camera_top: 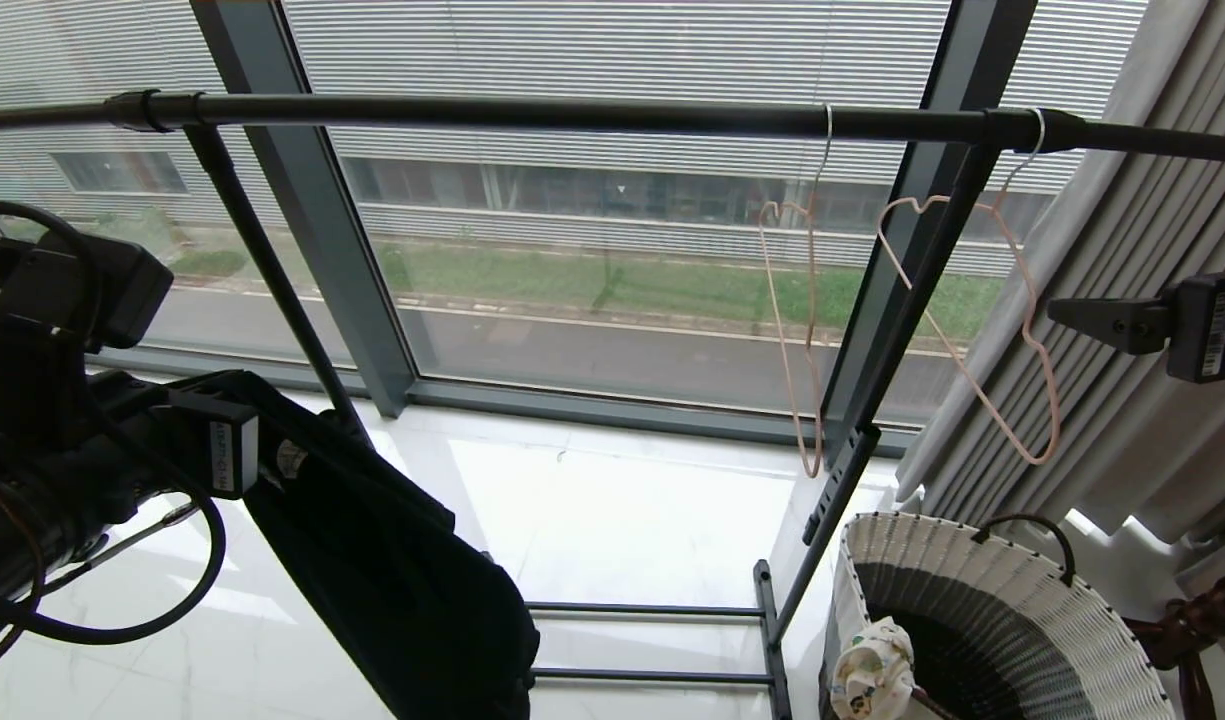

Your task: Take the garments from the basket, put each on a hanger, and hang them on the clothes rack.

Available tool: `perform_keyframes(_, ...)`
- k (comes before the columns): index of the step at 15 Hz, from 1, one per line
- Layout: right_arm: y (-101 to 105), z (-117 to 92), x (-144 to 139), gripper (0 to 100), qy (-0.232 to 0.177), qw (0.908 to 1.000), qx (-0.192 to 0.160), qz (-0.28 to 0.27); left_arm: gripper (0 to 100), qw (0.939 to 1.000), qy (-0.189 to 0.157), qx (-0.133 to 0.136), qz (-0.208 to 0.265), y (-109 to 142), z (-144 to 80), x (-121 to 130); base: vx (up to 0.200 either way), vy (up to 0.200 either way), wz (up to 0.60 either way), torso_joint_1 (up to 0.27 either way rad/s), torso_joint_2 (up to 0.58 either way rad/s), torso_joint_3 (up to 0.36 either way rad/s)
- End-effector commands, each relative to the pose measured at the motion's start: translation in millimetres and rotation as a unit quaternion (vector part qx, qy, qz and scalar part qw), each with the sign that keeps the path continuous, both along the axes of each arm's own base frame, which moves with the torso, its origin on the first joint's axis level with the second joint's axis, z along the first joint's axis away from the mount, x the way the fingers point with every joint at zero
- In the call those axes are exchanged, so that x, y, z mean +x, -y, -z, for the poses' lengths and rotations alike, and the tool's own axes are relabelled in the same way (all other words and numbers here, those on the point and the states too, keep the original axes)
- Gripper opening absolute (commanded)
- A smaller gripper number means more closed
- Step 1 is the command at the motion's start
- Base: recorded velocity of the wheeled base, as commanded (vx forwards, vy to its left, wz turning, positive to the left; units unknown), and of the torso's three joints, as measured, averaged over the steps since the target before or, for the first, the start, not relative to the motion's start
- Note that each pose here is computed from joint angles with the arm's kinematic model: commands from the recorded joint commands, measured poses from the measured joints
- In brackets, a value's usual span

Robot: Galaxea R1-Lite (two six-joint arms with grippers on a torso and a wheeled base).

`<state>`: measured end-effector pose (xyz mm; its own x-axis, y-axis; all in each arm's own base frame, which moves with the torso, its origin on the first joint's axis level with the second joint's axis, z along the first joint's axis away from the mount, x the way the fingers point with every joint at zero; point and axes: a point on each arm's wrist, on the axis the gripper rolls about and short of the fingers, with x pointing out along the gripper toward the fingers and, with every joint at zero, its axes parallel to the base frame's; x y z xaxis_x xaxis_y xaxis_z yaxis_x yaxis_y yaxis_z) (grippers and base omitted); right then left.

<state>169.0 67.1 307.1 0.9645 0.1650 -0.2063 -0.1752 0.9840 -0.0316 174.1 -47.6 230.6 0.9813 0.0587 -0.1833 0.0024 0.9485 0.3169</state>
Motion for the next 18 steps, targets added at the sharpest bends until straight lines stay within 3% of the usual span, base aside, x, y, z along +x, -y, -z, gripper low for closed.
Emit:
perform_keyframes(1,-1,3,5,100,-0.008,1.0,-0.003,0.002,0,1.0,-0.001,0.001,0.001,0,1,0,0.0,0.0,0.0,0.0,0.0,0.0)
perform_keyframes(6,0,8,27,100,-0.01,0.9988,0.033,0.035,0,1.0,-0.003,0.002,0.005,2,1,1,0.0,0.0,0.0,0.0,0.0,0.0)
perform_keyframes(12,2,12,37,100,-0.011,0.999,0.038,0.022,0,0.9999,-0.002,0.001,0.012,4,1,0,0.2,0.0,0.0,0.002,0.0,0.005)
perform_keyframes(18,7,22,47,100,-0.031,0.9982,0.032,0.04,0,0.9997,-0.001,0.001,0.024,8,0,-2,0.0,0.0,0.0,0.0,0.0,0.0)
